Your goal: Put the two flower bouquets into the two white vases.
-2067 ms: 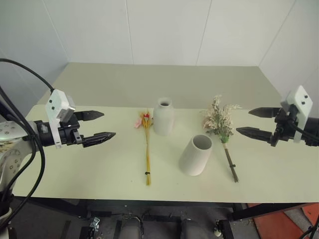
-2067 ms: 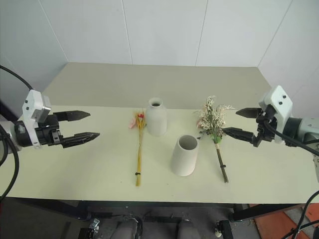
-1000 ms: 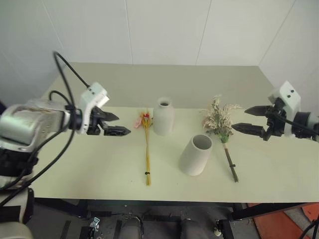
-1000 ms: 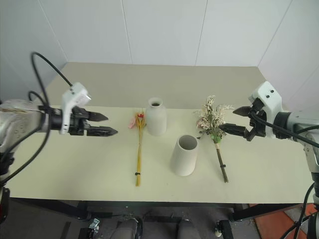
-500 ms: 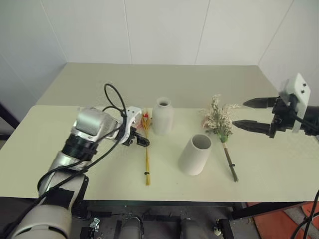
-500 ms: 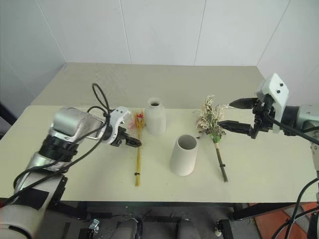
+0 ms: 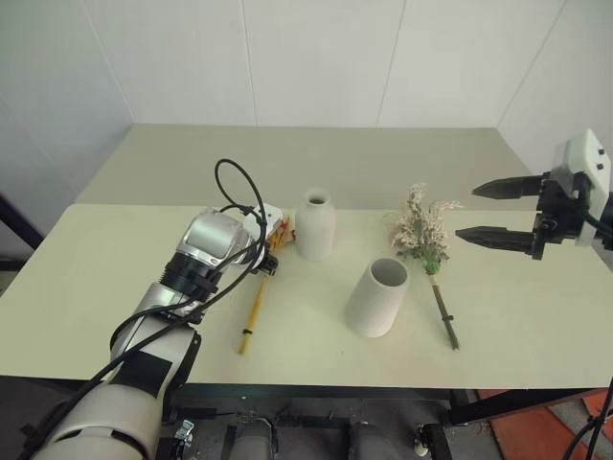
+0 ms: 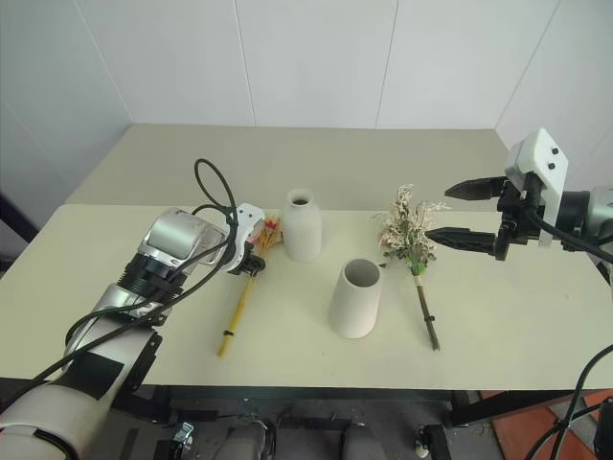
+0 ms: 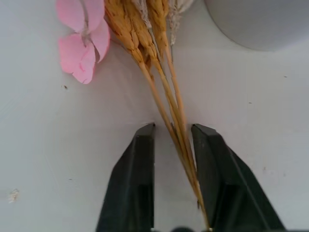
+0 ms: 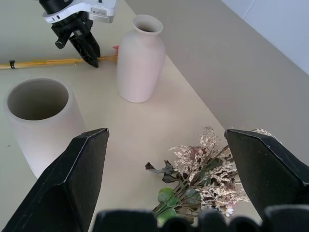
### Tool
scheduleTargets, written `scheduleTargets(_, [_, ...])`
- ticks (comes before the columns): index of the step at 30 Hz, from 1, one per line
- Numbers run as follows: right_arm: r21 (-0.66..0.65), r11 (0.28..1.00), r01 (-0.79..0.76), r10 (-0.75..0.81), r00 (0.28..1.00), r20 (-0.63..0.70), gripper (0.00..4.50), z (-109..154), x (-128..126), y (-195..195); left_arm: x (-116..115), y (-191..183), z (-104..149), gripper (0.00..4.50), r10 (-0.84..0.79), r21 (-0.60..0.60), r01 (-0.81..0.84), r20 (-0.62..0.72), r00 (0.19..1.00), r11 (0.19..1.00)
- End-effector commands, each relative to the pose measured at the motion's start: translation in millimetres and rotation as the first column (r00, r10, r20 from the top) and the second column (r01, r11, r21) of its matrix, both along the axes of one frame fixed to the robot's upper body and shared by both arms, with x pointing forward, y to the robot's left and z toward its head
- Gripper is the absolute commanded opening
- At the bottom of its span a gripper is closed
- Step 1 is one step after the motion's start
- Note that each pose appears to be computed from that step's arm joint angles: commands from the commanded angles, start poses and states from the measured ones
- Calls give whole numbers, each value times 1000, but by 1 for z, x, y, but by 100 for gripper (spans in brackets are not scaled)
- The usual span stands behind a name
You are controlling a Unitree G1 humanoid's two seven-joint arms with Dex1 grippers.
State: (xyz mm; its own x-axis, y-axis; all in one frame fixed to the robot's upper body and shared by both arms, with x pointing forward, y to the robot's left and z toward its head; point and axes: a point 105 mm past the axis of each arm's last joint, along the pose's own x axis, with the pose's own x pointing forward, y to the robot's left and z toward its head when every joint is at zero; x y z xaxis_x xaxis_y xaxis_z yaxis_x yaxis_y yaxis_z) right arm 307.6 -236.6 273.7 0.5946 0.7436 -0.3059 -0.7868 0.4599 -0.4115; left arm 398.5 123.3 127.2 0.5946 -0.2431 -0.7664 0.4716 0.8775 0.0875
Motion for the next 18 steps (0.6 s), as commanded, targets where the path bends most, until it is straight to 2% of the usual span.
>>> scheduleTargets(1, [-19,1000,4,-3,999,54,450,12,-6,-4,7,39,12,6,121,66,-127,81,989,990])
scheduleTargets(4, [-17,1000,10,-9,999,53,450,11,-6,-5,16,72,33,3,246,71,-264,197,949,962])
scheduleTargets(7, [-11,1000,14,-14,999,52,450,9,-7,-6,28,116,84,3,357,11,-409,466,810,913])
scheduleTargets(8, [-10,1000,16,-15,999,52,450,8,-7,-6,29,121,94,3,365,-12,-417,510,779,909])
scheduleTargets(10, [-4,1000,18,-17,998,54,450,7,-6,-6,34,116,136,3,366,-181,-329,635,680,927])
scheduleTargets(12, [3,1000,18,-18,998,58,450,6,-5,-4,32,102,180,3,425,-407,-179,662,617,896])
scheduleTargets(15, [10,1000,13,-14,998,66,450,6,-3,-1,27,74,221,3,445,-600,40,635,632,799])
scheduleTargets(18, [20,1000,11,-12,997,79,450,8,-1,2,18,47,252,3,413,-670,225,650,638,708])
